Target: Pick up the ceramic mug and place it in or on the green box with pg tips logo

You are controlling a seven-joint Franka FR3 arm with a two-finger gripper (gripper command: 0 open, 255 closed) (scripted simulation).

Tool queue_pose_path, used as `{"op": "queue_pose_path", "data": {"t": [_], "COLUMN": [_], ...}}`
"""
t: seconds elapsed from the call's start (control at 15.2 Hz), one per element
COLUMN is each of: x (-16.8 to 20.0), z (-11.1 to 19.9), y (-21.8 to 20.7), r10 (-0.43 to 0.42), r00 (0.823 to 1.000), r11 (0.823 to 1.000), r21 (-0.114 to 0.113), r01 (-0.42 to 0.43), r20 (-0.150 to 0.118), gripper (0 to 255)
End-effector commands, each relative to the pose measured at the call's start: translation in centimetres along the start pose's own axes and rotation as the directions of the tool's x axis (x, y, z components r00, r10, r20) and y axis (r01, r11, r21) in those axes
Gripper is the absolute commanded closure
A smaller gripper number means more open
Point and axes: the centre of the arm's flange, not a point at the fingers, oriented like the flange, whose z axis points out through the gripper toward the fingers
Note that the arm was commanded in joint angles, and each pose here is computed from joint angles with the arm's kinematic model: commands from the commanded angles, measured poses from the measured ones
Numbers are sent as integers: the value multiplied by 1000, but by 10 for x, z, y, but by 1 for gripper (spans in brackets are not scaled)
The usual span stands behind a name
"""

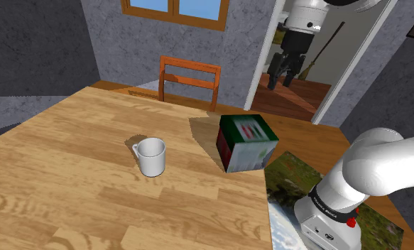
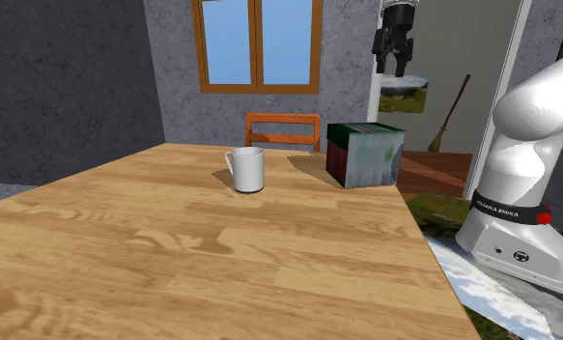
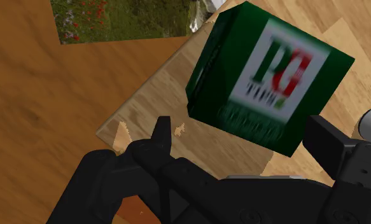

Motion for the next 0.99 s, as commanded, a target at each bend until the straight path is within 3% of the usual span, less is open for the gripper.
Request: {"op": "queue_pose_path", "data": {"t": [0.0,0.92], "x": [0,52], "z": [0,91], "y": [0,-153], "r10": [0,51], "r00": [1000,998], "r11": [1000,999], "r21": [0,-11], "r01": [0,-51], "r20": [0,-26], "gripper": [0,0]}}
